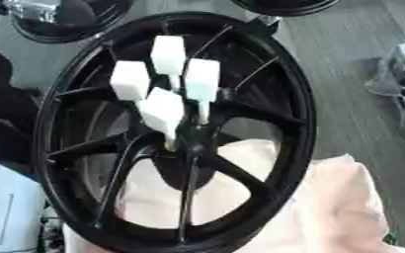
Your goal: Pull the pin out of the wheel hub.
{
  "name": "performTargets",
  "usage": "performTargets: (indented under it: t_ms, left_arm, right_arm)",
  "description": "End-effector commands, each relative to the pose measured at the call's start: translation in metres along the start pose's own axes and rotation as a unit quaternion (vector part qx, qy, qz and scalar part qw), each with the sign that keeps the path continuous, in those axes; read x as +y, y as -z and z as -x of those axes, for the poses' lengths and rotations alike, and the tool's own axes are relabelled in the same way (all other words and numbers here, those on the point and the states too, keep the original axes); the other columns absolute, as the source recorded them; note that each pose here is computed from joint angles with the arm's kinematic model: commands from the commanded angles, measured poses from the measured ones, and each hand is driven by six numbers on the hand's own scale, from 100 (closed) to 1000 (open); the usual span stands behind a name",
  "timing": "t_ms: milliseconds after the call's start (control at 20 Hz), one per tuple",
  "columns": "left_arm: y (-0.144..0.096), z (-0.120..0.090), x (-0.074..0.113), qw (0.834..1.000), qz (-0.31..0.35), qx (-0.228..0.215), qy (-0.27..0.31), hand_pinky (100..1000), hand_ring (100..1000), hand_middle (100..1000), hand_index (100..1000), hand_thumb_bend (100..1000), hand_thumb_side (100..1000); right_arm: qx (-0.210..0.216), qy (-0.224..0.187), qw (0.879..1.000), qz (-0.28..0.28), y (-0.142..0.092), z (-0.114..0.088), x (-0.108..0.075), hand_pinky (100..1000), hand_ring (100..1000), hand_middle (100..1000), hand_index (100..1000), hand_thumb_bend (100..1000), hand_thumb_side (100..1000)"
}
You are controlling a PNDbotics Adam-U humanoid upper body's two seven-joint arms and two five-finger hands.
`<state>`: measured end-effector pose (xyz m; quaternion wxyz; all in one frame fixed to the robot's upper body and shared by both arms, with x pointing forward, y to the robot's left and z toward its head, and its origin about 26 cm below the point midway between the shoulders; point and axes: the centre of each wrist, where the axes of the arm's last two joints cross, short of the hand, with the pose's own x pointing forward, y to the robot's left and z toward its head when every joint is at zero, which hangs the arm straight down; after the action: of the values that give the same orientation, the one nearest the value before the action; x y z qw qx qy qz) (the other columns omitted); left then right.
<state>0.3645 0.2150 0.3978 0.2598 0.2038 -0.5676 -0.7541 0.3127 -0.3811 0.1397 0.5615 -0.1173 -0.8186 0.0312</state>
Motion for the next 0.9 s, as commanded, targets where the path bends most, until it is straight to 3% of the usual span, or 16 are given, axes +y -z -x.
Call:
performTargets:
  t_ms: [50,250,600,900]
  left_arm:
    - [0.002,0.006,0.005,1.0,0.006,0.016,0.013,844,835,792,843,562,630]
    - [0.006,0.012,0.004,1.0,0.008,0.018,-0.003,842,833,782,830,590,564]
    - [0.021,0.01,-0.002,0.999,0.026,0.012,-0.032,836,832,773,814,627,524]
    - [0.035,0.013,-0.011,0.998,0.046,0.021,-0.045,825,820,756,801,628,545]
  right_arm:
    - [-0.011,-0.02,1.0,-0.005,0.004,-0.009,-0.007,787,754,700,786,100,687]
    - [-0.008,-0.022,1.0,-0.006,0.004,-0.008,-0.007,787,753,700,786,100,690]
    - [-0.004,-0.024,1.0,-0.008,0.004,-0.007,-0.007,787,752,700,786,100,695]
    - [-0.004,-0.024,1.0,-0.009,0.004,-0.007,-0.007,786,752,700,786,100,694]
